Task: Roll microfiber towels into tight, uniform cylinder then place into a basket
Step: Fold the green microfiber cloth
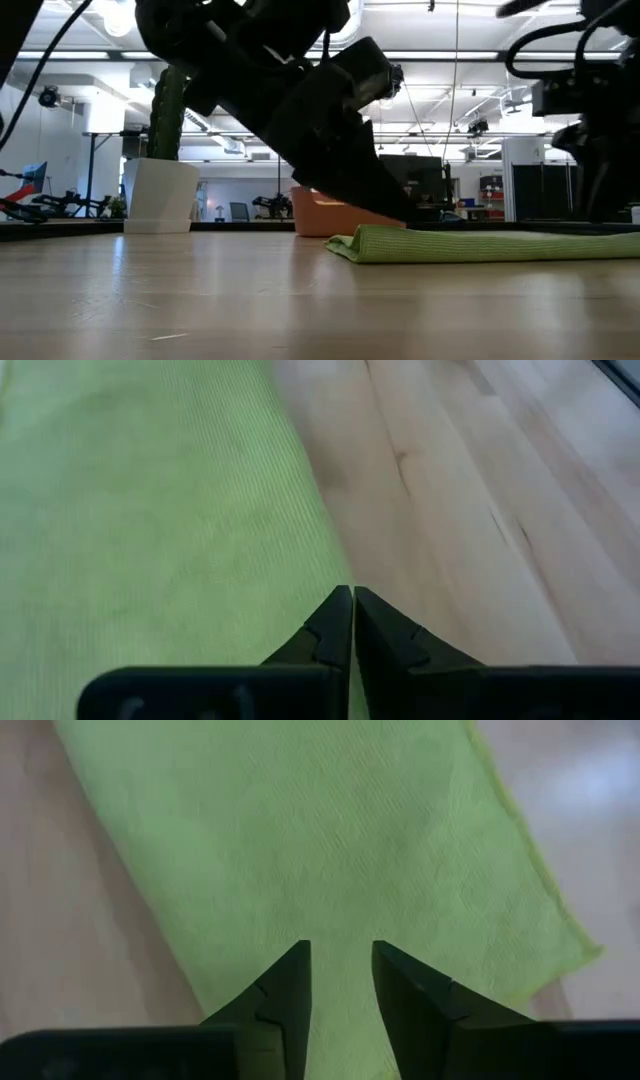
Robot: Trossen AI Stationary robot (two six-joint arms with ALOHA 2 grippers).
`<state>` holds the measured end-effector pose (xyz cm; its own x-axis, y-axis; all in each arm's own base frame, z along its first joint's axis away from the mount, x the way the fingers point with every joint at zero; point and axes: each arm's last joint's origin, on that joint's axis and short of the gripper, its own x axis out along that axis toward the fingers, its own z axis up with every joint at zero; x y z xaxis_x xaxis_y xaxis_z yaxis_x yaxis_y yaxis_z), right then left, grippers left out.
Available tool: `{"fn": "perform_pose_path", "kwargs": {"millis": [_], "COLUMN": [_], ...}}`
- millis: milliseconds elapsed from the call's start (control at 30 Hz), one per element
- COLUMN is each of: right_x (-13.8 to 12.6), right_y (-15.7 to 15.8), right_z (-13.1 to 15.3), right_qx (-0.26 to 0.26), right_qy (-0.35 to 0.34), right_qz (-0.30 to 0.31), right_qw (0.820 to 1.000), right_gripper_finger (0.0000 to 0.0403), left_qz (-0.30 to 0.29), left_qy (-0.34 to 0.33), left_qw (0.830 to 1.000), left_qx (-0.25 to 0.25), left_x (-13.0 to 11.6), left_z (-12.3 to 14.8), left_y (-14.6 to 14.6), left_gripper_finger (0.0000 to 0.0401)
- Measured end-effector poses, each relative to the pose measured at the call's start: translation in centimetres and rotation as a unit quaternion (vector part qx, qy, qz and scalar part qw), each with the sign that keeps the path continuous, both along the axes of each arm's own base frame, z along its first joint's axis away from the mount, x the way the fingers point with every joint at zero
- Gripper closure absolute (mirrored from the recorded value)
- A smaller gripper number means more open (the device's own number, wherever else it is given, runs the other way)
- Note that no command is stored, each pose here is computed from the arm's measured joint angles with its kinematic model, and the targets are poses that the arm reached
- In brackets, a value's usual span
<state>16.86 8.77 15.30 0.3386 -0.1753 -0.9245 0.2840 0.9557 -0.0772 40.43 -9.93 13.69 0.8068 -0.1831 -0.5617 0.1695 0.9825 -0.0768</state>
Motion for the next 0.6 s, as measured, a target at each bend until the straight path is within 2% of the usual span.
{"fn": "perform_pose_path", "kwargs": {"millis": [200, 600], "right_x": [-0.6, -1.9], "right_y": [0.9, 0.6], "right_z": [0.0, -1.7], "right_qx": [0.026, 0.031], "right_qy": [0.012, 0.031], "right_qz": [0.006, -0.027], "right_qw": [1.0, 0.999], "right_gripper_finger": [0.0314, 0.0316], "left_qz": [0.0, -0.009], "left_qy": [0.051, 0.066], "left_qw": [0.999, 0.997], "left_qx": [-0.008, -0.029], "left_x": [-1.0, -1.6], "left_z": [-1.0, -1.6], "left_y": [-0.9, -2.4], "left_gripper_finger": [0.0401, 0.0401]}}
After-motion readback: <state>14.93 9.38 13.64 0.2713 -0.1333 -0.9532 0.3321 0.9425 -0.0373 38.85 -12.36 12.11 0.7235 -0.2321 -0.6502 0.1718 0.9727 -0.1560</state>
